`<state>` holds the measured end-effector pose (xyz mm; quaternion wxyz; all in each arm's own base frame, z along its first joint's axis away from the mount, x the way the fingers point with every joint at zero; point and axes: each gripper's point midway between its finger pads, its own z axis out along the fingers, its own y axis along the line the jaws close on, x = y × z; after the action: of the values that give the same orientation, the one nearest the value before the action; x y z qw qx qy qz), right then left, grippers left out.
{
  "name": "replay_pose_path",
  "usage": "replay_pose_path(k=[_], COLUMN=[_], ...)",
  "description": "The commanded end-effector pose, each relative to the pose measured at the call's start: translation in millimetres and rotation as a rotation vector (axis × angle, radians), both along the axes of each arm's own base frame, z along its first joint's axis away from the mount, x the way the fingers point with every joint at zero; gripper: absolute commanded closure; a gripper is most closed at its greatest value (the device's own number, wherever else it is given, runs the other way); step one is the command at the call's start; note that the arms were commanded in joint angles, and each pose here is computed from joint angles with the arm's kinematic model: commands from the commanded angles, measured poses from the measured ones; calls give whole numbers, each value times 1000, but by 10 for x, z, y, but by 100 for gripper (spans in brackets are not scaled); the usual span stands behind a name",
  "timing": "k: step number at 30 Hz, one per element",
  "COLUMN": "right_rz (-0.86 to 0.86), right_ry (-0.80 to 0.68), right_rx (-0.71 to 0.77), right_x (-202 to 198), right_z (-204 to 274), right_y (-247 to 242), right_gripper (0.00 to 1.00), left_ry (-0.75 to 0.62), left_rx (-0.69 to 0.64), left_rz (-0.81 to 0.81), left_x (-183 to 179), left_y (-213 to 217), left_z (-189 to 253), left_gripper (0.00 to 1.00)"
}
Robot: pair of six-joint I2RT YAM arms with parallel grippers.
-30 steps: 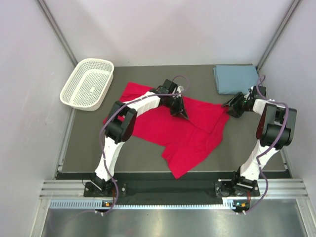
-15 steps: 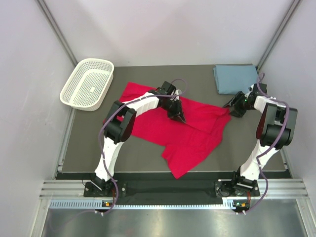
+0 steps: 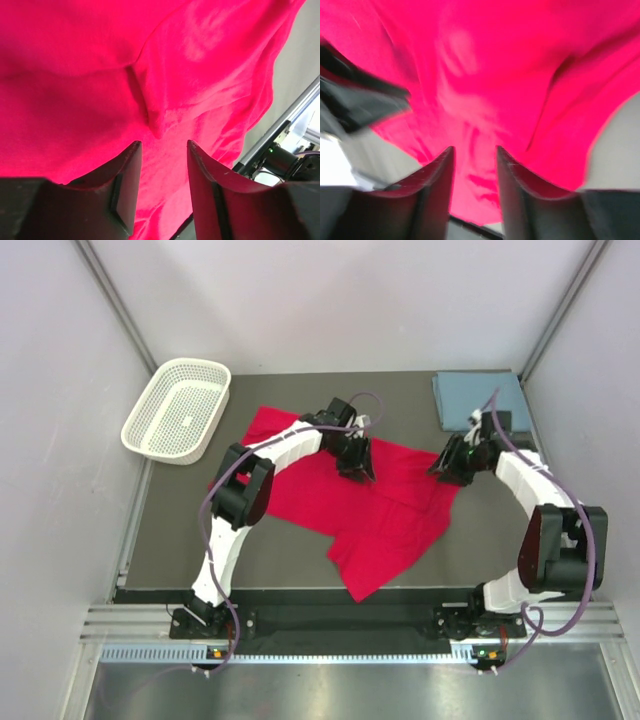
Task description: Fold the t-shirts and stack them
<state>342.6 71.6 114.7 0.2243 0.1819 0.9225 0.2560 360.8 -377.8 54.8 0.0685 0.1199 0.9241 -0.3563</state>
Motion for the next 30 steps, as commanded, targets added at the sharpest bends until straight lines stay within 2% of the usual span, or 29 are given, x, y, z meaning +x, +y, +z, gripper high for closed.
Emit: replay_pose_path(k=[1, 3, 9, 22, 30], right_rz=[41, 68, 89, 52, 51], right_ry=[101, 134, 197, 242, 224], right_rx=[45, 49, 27, -38, -6], right_x=[-352, -436, -531, -515, -390], right_z=[-335, -452, -732, -866, -895], right_y=[221, 320, 304, 189, 246], right_gripper=[64, 68, 68, 64, 68], left_ry=[-145, -137, -101, -67, -65], left_rx=[-55, -68, -104, -79, -82], left_rz=[2, 20, 40, 30, 38], left_x=[343, 478, 458, 327, 360], left_y=[41, 66, 132, 249, 278], left_z=[452, 438, 468, 412, 420], left_gripper=[56, 58, 59, 60, 60])
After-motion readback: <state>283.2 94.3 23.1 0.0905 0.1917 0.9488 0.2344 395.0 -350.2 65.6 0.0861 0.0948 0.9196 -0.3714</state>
